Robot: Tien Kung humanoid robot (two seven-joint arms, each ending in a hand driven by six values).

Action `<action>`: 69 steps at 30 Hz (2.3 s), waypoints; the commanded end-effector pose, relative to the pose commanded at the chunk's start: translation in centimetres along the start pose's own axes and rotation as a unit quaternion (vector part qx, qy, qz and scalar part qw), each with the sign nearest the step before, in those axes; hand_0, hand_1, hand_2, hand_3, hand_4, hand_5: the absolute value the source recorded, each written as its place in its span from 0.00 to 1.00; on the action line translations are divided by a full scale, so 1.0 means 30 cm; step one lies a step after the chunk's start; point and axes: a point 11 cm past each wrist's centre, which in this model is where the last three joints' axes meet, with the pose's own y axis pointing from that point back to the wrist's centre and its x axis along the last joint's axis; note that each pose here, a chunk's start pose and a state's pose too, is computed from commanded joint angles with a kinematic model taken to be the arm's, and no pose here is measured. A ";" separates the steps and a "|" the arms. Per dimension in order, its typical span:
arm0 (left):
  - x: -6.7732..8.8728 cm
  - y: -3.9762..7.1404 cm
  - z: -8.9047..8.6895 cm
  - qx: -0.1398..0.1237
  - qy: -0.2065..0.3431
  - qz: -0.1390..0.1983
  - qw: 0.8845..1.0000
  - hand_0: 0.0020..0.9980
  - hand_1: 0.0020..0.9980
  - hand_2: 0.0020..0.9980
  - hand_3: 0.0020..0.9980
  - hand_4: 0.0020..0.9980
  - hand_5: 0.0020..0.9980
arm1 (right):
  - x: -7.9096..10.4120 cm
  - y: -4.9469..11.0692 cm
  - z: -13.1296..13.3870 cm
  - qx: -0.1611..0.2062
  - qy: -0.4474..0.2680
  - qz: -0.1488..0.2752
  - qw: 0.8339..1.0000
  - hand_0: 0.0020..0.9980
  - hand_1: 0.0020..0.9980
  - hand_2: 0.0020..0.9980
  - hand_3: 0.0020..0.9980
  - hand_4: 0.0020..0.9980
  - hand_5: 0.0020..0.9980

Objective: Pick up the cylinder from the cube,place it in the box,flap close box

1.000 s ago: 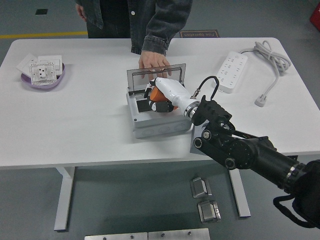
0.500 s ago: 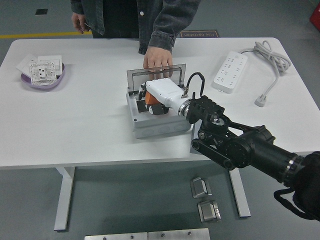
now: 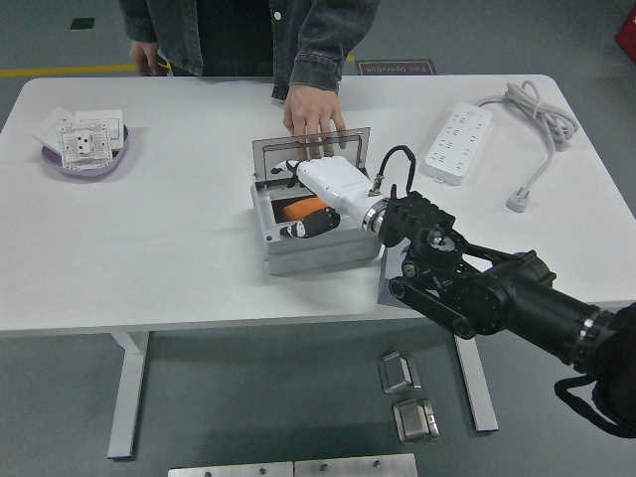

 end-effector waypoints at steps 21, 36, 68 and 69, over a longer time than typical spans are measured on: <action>-0.006 -0.003 -0.017 0.009 0.003 -0.002 1.000 0.75 0.78 0.77 0.88 0.57 0.15 | 0.436 0.017 0.000 0.023 -0.121 0.104 0.987 0.61 0.58 0.68 0.81 0.78 0.34; 0.012 0.005 0.016 0.001 -0.002 0.003 1.000 0.75 0.78 0.77 0.88 0.56 0.16 | 0.266 -0.081 0.160 -0.064 -0.168 0.084 0.980 0.62 0.58 0.67 0.79 0.80 0.35; -0.023 0.000 0.006 -0.004 -0.001 -0.007 1.000 0.75 0.78 0.76 0.87 0.55 0.15 | 0.130 0.079 0.024 0.018 -0.092 0.012 0.996 0.56 0.53 0.65 0.79 0.80 0.38; -0.023 0.000 0.005 -0.004 -0.001 -0.007 1.000 0.75 0.78 0.76 0.87 0.55 0.15 | 0.124 0.084 0.026 0.017 -0.095 0.013 0.995 0.56 0.53 0.65 0.79 0.80 0.38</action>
